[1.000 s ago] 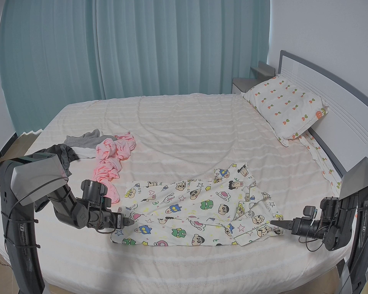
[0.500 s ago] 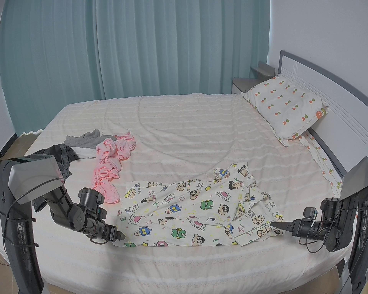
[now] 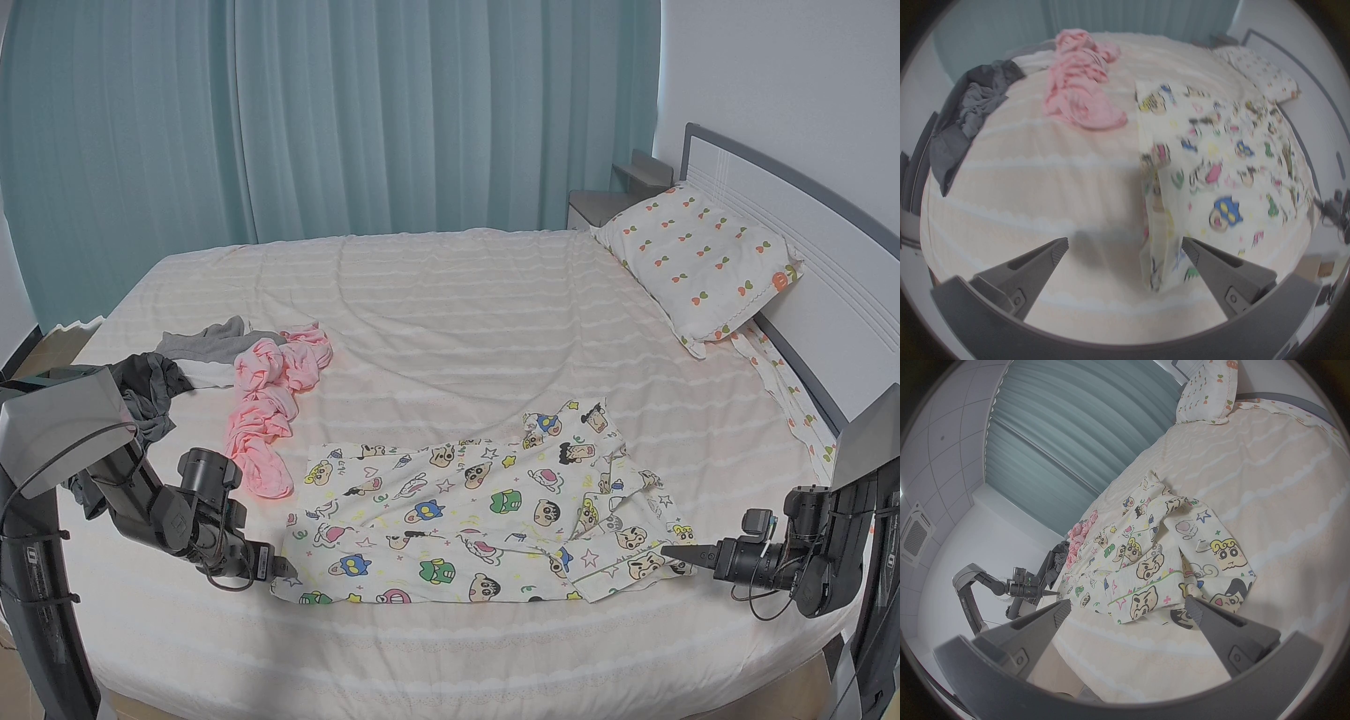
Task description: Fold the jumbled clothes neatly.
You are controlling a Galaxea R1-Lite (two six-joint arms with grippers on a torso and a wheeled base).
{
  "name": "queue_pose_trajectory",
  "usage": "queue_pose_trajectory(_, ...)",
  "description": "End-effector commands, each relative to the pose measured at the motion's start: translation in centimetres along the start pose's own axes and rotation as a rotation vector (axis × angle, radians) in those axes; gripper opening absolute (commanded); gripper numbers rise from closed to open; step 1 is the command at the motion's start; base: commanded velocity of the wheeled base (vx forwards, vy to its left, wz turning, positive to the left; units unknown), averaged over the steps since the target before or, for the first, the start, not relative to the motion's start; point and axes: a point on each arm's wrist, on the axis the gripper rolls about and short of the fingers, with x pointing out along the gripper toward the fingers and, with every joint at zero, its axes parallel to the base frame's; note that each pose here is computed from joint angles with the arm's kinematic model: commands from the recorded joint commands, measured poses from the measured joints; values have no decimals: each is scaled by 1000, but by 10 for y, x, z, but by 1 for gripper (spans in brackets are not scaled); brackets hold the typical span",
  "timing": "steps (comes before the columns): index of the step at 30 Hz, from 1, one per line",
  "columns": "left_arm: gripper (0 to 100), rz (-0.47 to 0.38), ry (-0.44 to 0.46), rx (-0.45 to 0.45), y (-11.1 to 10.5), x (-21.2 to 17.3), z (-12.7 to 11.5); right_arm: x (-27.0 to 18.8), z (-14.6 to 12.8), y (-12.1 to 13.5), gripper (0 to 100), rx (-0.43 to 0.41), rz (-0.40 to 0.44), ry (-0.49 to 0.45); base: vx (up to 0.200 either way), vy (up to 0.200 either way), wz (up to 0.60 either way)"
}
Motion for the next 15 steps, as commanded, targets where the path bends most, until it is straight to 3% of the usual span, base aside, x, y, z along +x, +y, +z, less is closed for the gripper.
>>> queue_pose_trajectory(1,100,25,-35,-37,-2,12,6,1,1,0,100,-12,5,-9,0,0,0)
queue_pose_trajectory(10,100,107,1,-13,-5,35,0,1,2,0,100,-11,4,-10,0,0,0)
queue_pose_trajectory(11,0,129,16,24,-5,34,-3,1,2,0,100,-11,4,-10,0,0,0)
queue_pose_trajectory(15,0,150,35,62,-5,35,-5,1,1,-1,100,-10,4,-9,0,0,0)
